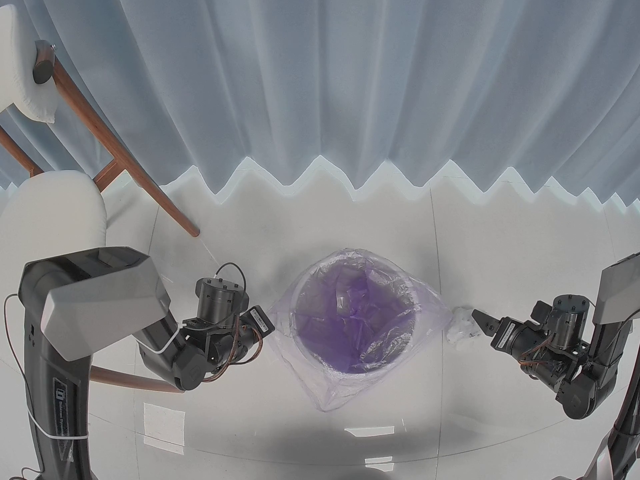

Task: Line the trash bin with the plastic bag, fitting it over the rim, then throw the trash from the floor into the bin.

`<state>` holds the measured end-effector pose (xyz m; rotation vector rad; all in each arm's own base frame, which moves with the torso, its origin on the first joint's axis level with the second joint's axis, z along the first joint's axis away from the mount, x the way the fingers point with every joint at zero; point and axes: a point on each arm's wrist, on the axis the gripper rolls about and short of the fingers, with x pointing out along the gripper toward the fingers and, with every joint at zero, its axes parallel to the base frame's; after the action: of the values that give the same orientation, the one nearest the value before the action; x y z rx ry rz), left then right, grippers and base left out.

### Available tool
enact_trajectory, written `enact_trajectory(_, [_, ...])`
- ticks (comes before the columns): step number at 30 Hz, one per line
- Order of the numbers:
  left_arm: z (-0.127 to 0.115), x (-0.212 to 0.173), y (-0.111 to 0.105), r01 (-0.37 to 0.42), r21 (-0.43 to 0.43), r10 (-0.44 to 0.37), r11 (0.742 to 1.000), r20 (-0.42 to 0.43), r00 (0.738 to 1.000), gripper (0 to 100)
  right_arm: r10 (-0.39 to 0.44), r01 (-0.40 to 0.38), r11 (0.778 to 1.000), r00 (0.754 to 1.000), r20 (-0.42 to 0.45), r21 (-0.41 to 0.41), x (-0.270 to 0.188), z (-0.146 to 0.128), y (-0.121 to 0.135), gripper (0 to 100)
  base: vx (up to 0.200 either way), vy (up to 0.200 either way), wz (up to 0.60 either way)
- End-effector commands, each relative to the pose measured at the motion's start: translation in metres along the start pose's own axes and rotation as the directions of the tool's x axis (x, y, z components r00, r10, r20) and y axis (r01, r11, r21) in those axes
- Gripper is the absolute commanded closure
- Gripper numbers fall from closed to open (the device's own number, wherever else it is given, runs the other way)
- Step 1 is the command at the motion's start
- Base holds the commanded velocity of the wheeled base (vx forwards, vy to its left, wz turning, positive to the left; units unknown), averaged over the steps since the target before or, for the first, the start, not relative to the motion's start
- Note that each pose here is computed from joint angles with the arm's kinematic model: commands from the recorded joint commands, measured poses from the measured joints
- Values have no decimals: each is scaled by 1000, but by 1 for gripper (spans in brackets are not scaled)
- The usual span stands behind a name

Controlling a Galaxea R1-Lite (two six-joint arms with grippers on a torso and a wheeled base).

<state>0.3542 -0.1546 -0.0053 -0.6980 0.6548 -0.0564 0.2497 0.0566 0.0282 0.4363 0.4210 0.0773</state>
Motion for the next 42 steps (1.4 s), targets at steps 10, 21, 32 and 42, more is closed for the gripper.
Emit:
enact_trajectory(10, [6, 54, 4, -129, 8, 129, 992, 33, 991, 100, -6, 6, 1000, 1000, 6, -1, -1, -2, 1, 0, 0, 0, 0])
enact_trajectory(21, [1, 73, -7, -208, 56, 207, 976, 30, 978, 100, -13, 13, 1000, 1000, -2, -1, -1, -3, -1, 0, 0, 0, 0])
enact_trajectory(32, [23, -12, -32, -160, 59, 158, 985, 39, 987, 0, -8, 8, 998, 1000, -7, 69, 9, -6, -1, 0, 0, 0, 0])
enact_trajectory(42, [30, -166, -39, -35, 65, 29, 997, 89, 996, 0, 94, -88, 993, 993, -67, 81, 59, -21, -4, 0, 0, 0, 0])
